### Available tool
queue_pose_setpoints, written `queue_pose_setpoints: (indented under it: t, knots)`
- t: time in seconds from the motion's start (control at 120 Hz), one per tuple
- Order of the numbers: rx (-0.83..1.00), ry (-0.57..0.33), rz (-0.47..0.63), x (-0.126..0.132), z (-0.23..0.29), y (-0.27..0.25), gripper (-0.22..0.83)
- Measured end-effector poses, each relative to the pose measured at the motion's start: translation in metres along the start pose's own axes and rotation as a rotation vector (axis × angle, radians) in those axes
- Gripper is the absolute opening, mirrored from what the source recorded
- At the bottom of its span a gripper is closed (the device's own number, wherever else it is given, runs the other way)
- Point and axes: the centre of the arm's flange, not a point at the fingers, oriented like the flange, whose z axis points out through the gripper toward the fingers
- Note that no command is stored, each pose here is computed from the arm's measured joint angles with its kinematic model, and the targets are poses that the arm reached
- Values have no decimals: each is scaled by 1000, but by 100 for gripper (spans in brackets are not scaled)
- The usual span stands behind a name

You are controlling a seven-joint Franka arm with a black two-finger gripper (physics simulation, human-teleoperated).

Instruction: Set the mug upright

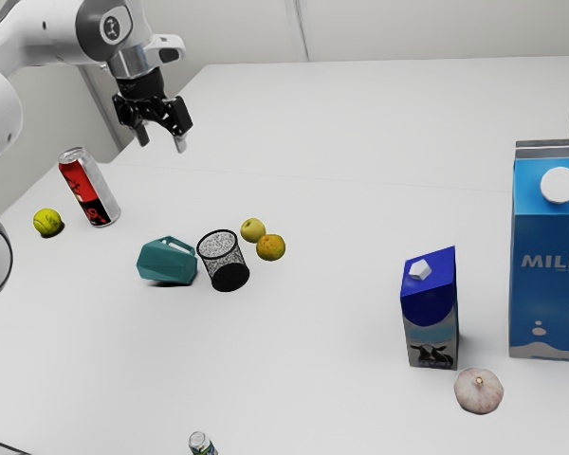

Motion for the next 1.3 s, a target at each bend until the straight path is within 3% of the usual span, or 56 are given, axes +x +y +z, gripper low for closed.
queue_pose_setpoints:
  t: [0.3, 0.542, 0.733, 1.058, 1.3]
  knots:
    - [8, -38, -7, -10, 14, -4, 62]
    - [-80, -101, -95, -73, 66, -40, 62]
    - [-250, -72, -227, -108, 121, -109, 62]
    - [-389, 49, -194, -80, 197, -139, 62]
    - [-435, 139, -173, -90, 223, -182, 62]
